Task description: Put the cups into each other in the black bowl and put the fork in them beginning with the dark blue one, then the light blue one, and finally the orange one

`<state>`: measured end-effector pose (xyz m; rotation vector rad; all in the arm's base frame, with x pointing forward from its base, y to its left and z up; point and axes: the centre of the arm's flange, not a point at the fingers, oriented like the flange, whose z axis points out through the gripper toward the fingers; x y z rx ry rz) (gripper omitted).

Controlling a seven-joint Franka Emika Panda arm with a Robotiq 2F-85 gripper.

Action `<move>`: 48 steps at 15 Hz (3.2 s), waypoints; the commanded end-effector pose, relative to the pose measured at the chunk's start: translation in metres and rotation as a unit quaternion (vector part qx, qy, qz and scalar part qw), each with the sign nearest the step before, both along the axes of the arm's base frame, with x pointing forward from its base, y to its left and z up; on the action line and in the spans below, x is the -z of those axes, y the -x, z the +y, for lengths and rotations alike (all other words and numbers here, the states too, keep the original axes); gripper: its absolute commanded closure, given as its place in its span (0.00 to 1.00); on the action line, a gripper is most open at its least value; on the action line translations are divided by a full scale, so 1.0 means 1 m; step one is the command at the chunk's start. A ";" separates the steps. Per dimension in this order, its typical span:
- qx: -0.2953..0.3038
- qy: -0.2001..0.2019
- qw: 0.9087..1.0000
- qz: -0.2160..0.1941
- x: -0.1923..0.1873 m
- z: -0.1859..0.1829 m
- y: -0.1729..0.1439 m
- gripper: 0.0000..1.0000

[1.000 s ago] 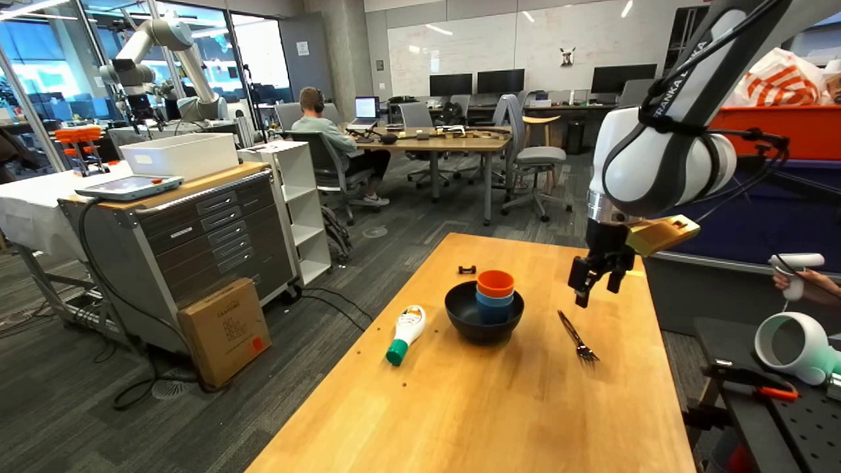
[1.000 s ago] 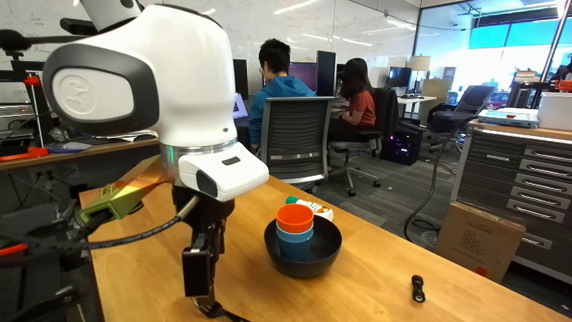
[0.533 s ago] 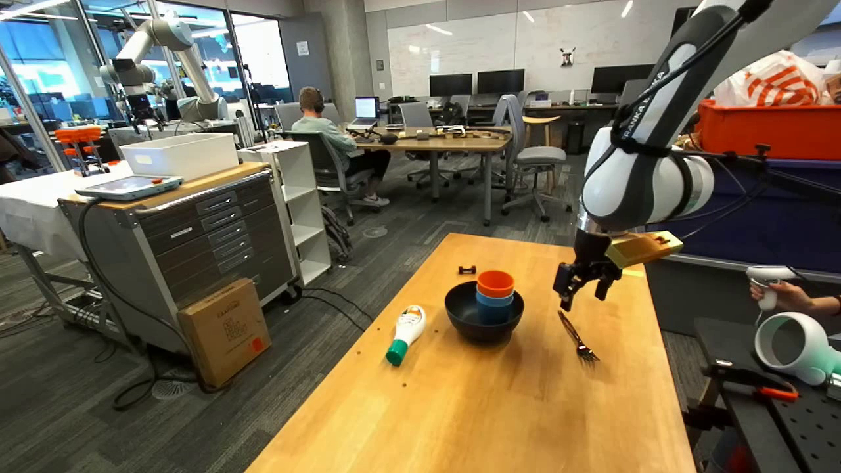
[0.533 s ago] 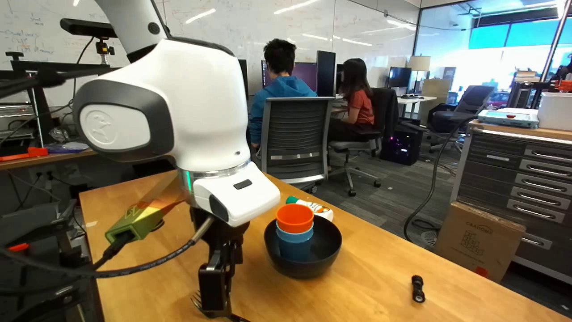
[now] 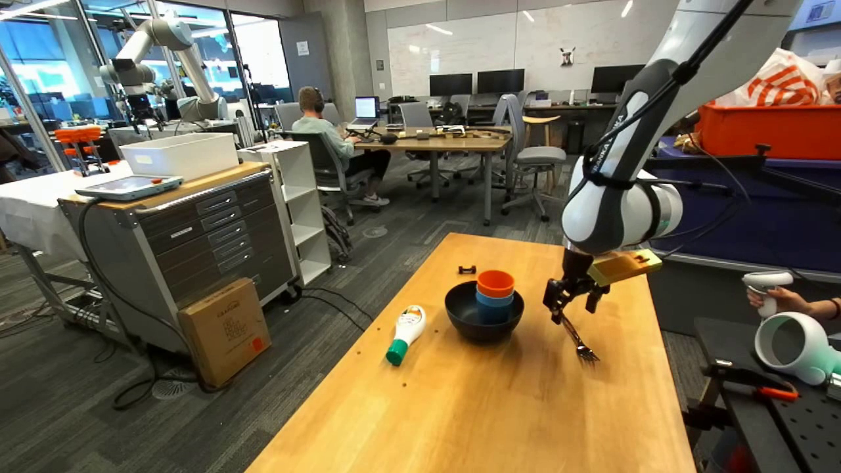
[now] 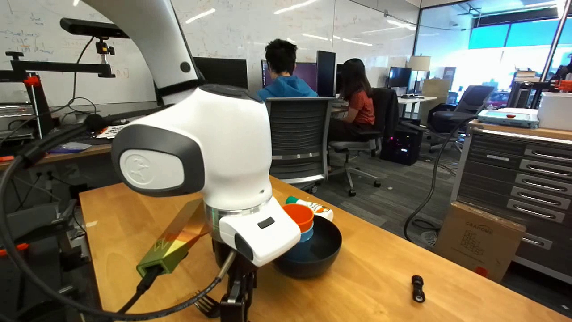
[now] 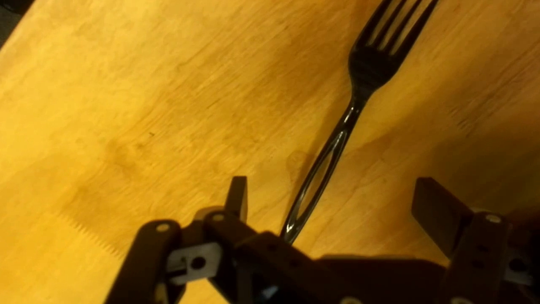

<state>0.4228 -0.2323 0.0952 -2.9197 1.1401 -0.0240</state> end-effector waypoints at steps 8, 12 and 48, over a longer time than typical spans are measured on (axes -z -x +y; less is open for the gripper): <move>-0.027 -0.017 0.999 0.009 0.019 0.032 -0.016 0.00; -0.033 -0.016 0.999 0.017 0.019 0.036 -0.010 0.00; 0.031 0.051 0.997 -0.047 -0.060 0.017 0.002 0.96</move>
